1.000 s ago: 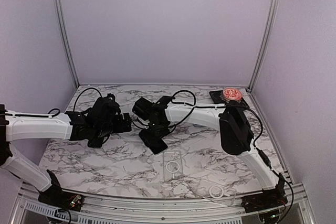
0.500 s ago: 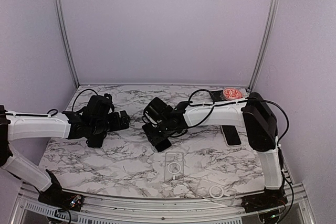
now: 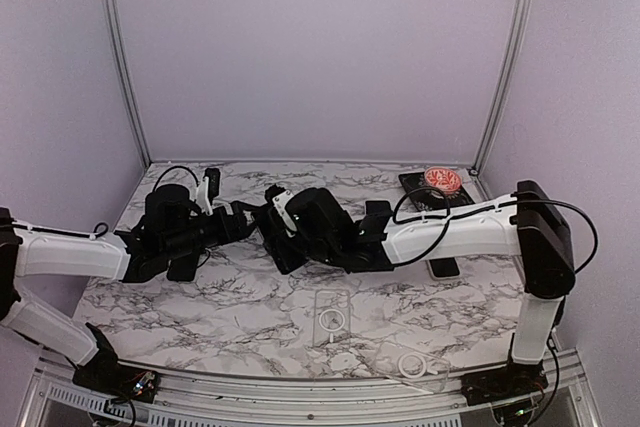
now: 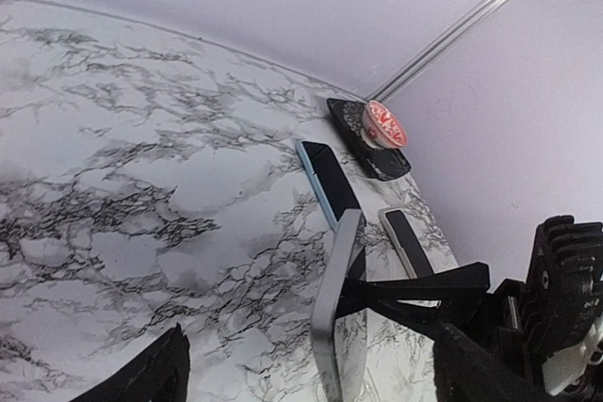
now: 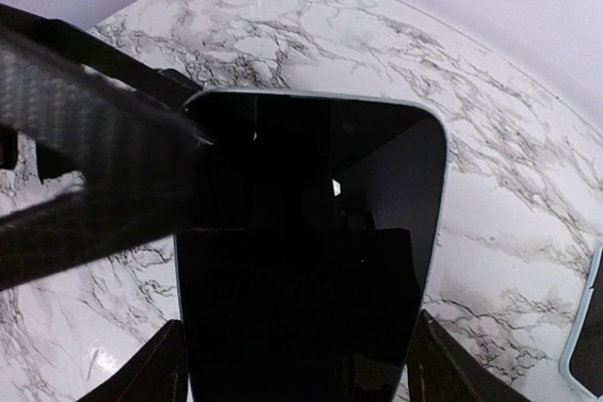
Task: Put the phone into the phone case
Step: Pass from the right arm to the left, then pass from the left arm to the right
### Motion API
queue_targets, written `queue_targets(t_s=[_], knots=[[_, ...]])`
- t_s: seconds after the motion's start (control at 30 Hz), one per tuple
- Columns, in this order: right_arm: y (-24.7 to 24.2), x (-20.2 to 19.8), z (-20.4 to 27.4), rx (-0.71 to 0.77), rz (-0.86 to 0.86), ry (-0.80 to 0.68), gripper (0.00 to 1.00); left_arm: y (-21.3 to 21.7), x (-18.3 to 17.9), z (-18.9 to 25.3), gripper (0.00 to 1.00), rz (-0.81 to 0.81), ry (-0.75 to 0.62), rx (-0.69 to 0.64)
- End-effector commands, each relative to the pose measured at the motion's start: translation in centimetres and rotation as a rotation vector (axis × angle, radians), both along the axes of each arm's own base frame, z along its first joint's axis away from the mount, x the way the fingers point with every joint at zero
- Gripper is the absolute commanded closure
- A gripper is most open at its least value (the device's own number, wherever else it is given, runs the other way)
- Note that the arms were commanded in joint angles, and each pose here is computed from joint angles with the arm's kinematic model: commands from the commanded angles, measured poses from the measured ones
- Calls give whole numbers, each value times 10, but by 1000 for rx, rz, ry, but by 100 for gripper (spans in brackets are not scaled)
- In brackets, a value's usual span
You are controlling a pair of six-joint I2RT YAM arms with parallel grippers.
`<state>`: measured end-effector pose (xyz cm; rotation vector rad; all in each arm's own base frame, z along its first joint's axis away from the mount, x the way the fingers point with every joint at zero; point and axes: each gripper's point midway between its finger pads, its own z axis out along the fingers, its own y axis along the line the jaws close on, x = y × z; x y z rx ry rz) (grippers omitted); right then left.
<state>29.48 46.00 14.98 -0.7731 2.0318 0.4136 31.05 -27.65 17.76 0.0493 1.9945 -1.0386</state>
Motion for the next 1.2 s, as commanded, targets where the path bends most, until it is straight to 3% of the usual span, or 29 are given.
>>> queue_targets(t_s=[0.0,0.13,0.27,0.37,0.5,0.63,0.7,0.77,0.87,0.97,1.17], knots=[[19,1,69,136,-1,-151,62,-22,-2,24,21,-79,-72,-67],[26,-13,78,155,46,-178,63,-21,-2,26,47,-65,-85,-63],[29,-21,78,149,69,-197,63,-23,-5,32,84,-78,-115,-55],[26,-21,82,167,58,-204,63,-25,-8,29,100,-94,-110,-51],[21,-23,86,168,63,-213,59,-27,-13,30,100,-117,-113,-55],[8,-35,98,168,121,-235,16,-27,-20,42,100,-149,-164,-43],[-8,-41,100,168,153,-246,4,-31,-28,53,100,-198,-211,-35],[-30,-50,114,237,243,-234,1,-37,-40,65,100,-270,-253,-24],[-60,-85,140,432,540,-158,1,-55,-69,88,100,-438,-336,-32],[-78,-101,137,421,637,-169,1,-70,-102,106,100,-596,-413,-46],[-74,-130,130,420,800,-90,1,-92,-139,131,100,-765,-471,-94]])
